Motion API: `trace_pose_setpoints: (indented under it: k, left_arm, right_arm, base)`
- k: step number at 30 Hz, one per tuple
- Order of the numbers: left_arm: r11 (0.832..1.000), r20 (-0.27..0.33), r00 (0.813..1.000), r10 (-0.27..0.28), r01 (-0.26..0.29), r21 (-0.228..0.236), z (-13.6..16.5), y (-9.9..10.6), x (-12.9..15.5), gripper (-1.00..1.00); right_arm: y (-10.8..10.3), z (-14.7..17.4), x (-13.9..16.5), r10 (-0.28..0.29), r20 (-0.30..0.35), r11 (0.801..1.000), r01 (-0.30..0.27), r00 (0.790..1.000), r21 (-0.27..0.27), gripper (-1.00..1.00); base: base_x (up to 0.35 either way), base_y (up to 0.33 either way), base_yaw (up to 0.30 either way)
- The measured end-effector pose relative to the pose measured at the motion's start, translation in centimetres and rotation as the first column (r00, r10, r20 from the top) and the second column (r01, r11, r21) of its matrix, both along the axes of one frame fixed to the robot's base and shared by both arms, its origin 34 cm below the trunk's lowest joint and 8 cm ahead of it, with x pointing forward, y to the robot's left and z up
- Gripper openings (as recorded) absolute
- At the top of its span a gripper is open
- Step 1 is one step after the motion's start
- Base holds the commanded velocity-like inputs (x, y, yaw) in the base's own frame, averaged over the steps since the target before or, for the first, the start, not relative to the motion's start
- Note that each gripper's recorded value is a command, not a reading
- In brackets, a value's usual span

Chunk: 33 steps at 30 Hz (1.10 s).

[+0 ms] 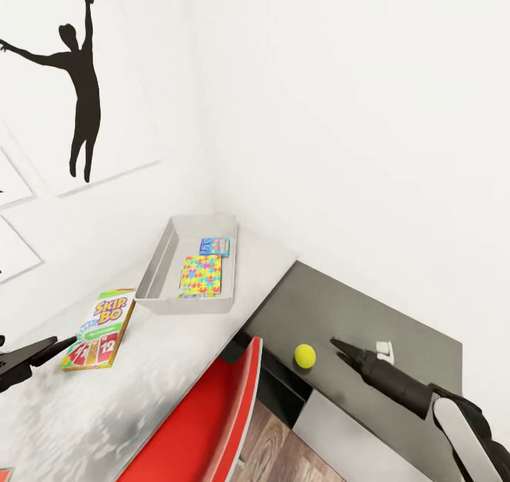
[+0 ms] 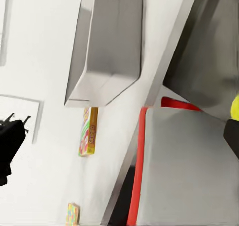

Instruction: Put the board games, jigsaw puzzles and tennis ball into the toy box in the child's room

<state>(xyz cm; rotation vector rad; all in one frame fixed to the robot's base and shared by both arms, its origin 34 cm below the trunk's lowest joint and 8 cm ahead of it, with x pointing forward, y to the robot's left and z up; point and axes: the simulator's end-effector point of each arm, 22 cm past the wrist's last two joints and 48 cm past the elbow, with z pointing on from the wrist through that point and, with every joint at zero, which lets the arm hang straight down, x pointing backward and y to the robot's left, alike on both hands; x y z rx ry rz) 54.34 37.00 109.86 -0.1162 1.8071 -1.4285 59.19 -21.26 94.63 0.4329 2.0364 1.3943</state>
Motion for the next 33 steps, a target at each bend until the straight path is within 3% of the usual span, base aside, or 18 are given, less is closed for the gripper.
trace_pose_setpoints:
  k: [4, 13, 33]
  left_arm:
    - [1.0, -0.021, 1.0, 0.019, -0.019, -0.01, -1.1, 0.5, -0.5, 1.0]
    - [0.999, -0.038, 0.999, 0.034, -0.035, -0.02, -1.8, 1.0, -0.7, 1.0]
    - [0.999, -0.03, 0.999, 0.034, -0.034, -0.016, -1.6, 1.0, -0.7, 1.0]
  right_arm:
    - [0.2, -0.5, -0.7, 0.015, 0.008, 0.999, -0.014, 1.0, -0.036, 1.0]
    - [0.2, -0.7, -1.1, 0.021, 0.011, 0.998, -0.02, 1.0, -0.053, 1.0]
    - [0.0, -0.4, -1.7, 0.024, 0.019, 0.999, -0.023, 1.0, -0.042, 1.0]
  base:
    - [0.0, 0.0, 0.0]
    - [0.0, 0.0, 0.0]
    - [0.0, 0.0, 0.0]
